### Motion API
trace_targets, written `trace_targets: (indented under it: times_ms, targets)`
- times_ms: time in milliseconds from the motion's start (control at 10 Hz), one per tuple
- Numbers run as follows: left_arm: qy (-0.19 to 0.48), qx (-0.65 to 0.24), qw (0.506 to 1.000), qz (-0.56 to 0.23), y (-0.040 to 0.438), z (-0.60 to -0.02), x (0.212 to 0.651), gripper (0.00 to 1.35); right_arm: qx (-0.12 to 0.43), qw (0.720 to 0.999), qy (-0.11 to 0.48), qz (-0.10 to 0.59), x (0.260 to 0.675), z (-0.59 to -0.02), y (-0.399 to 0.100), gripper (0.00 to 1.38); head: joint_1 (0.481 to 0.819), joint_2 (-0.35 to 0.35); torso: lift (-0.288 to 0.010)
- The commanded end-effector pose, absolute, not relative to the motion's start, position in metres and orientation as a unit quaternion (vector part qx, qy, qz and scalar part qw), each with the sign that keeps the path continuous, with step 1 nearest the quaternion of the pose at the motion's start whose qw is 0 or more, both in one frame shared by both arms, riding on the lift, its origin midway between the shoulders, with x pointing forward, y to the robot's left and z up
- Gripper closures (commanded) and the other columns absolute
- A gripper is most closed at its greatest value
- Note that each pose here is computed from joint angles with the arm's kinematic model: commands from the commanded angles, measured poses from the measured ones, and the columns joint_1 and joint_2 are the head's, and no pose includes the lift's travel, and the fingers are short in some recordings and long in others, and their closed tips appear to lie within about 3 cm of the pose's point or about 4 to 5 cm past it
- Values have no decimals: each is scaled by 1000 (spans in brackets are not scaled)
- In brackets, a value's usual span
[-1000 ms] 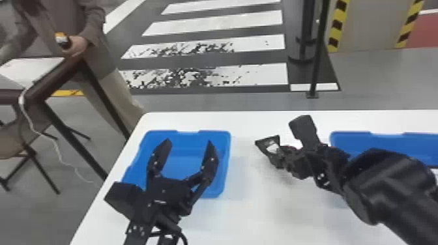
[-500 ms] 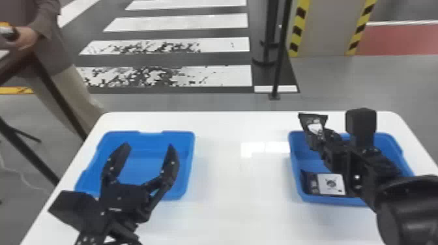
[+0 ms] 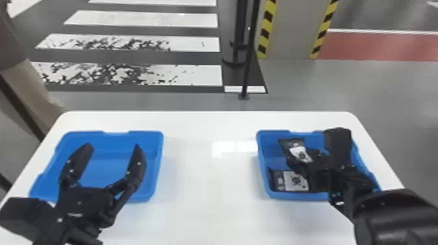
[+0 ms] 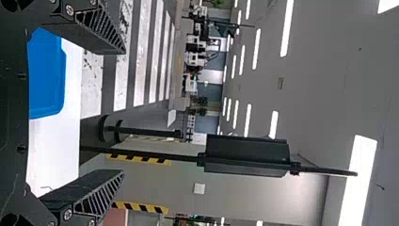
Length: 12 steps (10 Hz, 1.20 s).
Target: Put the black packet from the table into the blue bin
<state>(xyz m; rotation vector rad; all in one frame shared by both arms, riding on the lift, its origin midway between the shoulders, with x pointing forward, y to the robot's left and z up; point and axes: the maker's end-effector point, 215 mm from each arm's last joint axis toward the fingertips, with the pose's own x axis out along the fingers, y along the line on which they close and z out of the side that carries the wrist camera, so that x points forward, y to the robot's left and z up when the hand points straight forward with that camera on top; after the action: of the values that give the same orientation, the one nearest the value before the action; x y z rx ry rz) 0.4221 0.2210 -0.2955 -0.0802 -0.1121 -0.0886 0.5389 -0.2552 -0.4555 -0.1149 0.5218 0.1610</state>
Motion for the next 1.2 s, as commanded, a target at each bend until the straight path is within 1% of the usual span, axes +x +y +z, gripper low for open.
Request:
trace_targets:
  times_ms: [0, 100, 200, 300, 400, 500, 600, 700, 800, 1000, 1100]
  targets:
    - [-61, -40, 996, -43, 222, -293, 422, 127, -64, 975, 199, 80, 536, -417, -261, -2, 695, -38, -110]
    - [-64, -41, 996, -39, 225, -291, 421, 127, -52, 987, 124, 86, 521, -374, -257, 116, 695, -41, -110]
    - [-65, -40, 996, -37, 227, -291, 420, 125, -27, 993, 63, 95, 502, -341, -250, 225, 695, -42, -110]
    - [-65, -40, 996, -37, 227, -291, 420, 125, -14, 992, 55, 108, 483, -330, -245, 288, 695, -35, -110]
    - [-66, -41, 996, -38, 226, -290, 421, 125, -6, 991, 39, 128, 467, -310, -232, 314, 695, -25, -110]
    - [-67, -42, 996, -39, 224, -289, 422, 125, 2, 991, -1, 136, 448, -287, -224, 315, 695, -14, -110]
    - [-67, -42, 996, -40, 223, -289, 422, 125, 18, 989, -40, 138, 428, -279, -226, 317, 695, -4, -110]
    - [-66, -41, 996, -39, 225, -290, 421, 127, 47, 988, -46, 139, 413, -292, -230, 315, 695, -2, -110]
    - [-64, -41, 996, -36, 227, -292, 420, 127, 64, 988, -36, 139, 405, -303, -231, 317, 695, 0, -110]
    - [-65, -42, 996, -39, 224, -291, 420, 127, 59, 988, -41, 135, 406, -298, -234, 317, 695, -6, -110]
    - [-66, -42, 996, -41, 223, -290, 420, 127, 56, 988, -35, 137, 407, -298, -232, 317, 695, -11, -110]
